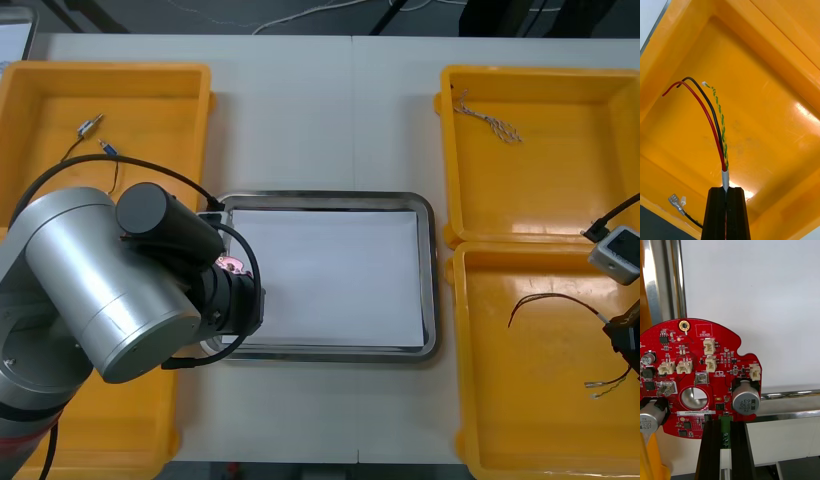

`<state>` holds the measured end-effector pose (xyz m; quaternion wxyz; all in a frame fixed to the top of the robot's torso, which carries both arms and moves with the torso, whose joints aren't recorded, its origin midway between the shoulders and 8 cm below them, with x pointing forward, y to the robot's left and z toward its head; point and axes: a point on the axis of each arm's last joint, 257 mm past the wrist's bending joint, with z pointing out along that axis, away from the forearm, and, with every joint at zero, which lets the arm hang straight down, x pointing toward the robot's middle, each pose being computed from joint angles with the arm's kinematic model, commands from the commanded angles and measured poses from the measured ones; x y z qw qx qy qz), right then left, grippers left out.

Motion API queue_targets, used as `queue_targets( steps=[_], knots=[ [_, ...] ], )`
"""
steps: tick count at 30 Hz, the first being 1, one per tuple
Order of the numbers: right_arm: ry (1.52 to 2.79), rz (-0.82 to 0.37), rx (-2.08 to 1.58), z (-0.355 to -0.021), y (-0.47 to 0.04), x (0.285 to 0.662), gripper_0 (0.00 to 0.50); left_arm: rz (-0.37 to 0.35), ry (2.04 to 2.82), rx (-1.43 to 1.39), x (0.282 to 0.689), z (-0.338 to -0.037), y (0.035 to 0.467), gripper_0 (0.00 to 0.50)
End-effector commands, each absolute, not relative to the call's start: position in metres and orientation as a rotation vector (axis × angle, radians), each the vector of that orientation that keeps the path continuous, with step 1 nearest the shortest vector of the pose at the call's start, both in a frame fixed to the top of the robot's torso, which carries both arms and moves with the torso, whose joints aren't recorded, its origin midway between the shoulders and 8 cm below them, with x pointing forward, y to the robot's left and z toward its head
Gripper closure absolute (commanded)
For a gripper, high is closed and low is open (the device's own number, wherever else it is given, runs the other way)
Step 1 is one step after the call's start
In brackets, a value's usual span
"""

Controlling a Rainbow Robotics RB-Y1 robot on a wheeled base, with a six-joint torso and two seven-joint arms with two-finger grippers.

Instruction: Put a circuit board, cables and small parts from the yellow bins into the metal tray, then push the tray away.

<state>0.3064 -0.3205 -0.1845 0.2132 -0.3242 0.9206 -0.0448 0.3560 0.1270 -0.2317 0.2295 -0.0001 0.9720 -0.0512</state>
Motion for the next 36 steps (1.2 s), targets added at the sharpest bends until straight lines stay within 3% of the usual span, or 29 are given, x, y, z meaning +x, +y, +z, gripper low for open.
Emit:
queue_targets(
  steps=[1, 17, 26, 36],
  knots=[
    [2.528, -0.12, -0.83, -0.171, -0.317, 0.312, 0.5, -0.183, 2.654, -0.056, 0.362, -0.224, 0.101, 0.5],
    [2.528, -0.12, -0.83, -0.171, -0.317, 0.312, 0.5, -0.101, 2.7, -0.091, 0.371, -0.248, 0.092, 0.5],
    [2.528, -0.12, -0.83, -0.171, -0.317, 0.312, 0.5, -0.105, 2.718, -0.082, 0.367, -0.255, 0.081, 0.5],
    [2.528, -0.12, -0.83, -0.171, -0.317, 0.312, 0.5, -0.056, 2.744, -0.075, 0.366, -0.267, 0.086, 0.5]
  ],
)
